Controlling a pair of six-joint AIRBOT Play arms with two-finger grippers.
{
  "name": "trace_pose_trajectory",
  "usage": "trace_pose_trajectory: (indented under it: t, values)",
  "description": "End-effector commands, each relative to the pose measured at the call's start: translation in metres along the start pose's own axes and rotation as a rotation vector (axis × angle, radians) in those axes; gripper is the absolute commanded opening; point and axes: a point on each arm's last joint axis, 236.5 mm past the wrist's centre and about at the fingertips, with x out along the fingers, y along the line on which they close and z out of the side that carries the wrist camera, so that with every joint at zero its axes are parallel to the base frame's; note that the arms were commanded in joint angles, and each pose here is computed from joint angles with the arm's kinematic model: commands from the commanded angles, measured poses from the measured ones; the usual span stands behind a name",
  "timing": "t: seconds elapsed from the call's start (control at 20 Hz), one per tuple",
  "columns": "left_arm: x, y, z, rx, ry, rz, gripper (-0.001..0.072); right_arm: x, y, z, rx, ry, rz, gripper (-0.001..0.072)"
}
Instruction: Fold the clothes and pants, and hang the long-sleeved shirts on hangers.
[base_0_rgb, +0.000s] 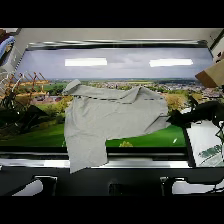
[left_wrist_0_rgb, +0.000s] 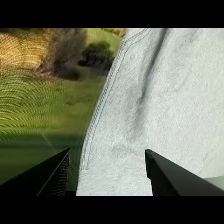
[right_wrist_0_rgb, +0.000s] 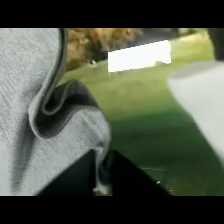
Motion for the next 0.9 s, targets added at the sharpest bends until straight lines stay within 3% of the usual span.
trace_pose_trajectory:
  t: [0.0,0.25,0.65,0.85]
  values:
    - [0.001,0.001,-0.002,0.009,0.004,0.0,0.0539,0.003,0.01,-0.008,-0.01,0.037,0.012,0.0045]
    - [0.025,0.02,-0.044,0.09,0.128,-0.007,0.0537,-0.005,0.022,-0.032,-0.029,0.127,0.051,0.0043]
    - [0.064,0.028,-0.096,0.003,0.217,-0.093,0.0498,-0.035,0.039,-0.025,-0.065,0.036,0.043,0.0042]
    - [0.078,0.025,-0.117,0.04,0.263,-0.084,0.0498,-0.044,0.045,-0.024,-0.066,0.01,0.047,0.0042]
